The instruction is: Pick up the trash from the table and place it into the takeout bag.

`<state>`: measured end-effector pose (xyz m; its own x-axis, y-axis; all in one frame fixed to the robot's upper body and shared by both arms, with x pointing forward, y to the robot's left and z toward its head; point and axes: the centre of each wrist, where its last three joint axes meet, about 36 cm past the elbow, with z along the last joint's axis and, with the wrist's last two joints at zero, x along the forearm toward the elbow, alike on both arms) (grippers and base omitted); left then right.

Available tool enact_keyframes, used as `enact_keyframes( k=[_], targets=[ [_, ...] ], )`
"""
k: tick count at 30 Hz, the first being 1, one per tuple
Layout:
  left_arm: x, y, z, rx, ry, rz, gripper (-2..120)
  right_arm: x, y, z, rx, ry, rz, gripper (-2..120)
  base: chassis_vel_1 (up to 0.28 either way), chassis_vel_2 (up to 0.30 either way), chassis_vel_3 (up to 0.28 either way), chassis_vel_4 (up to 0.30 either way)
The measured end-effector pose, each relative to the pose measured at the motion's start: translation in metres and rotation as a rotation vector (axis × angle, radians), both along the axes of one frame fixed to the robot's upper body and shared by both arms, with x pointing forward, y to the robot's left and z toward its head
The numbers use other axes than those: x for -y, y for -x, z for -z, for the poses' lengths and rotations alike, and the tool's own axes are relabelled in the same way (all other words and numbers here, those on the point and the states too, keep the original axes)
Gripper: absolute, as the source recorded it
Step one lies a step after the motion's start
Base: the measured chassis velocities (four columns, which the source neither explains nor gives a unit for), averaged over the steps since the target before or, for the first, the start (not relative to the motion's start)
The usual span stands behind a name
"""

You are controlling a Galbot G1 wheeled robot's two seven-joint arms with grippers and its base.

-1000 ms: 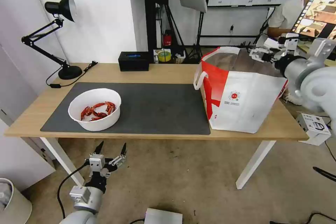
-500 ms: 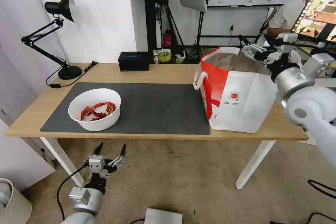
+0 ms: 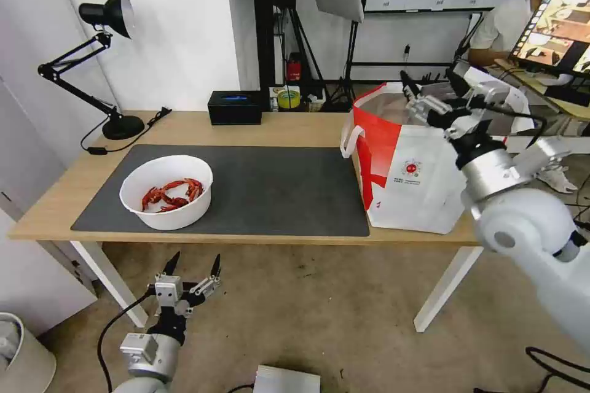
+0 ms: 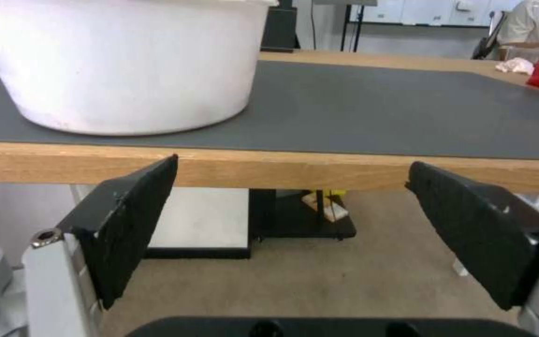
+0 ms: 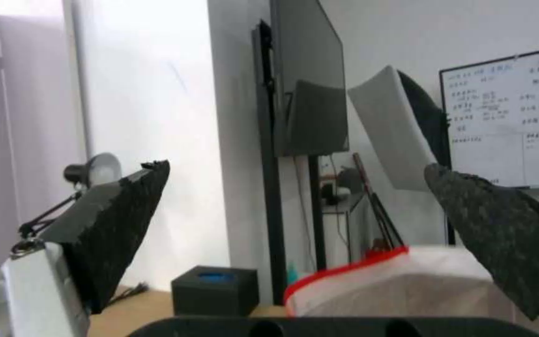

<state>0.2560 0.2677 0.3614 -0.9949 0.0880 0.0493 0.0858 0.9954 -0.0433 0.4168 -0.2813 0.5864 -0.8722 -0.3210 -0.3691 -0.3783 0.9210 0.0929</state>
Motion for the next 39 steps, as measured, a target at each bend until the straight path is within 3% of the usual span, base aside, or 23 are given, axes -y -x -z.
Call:
enact_keyframes(
  k=[17, 39],
  targets=[
    [-0.005, -0.005, 0.004, -0.008, -0.011, 0.025, 100, 0.024, 0.073, 0.054, -0.051, -0.007, 0.134, 100, 0.0, 0.0, 0.0, 0.0],
    [-0.005, -0.011, 0.001, -0.002, -0.007, 0.055, 100, 0.009, 0.142, 0.099, -0.183, 0.014, 0.216, 100, 0.0, 0.0, 0.0, 0.0]
  ],
)
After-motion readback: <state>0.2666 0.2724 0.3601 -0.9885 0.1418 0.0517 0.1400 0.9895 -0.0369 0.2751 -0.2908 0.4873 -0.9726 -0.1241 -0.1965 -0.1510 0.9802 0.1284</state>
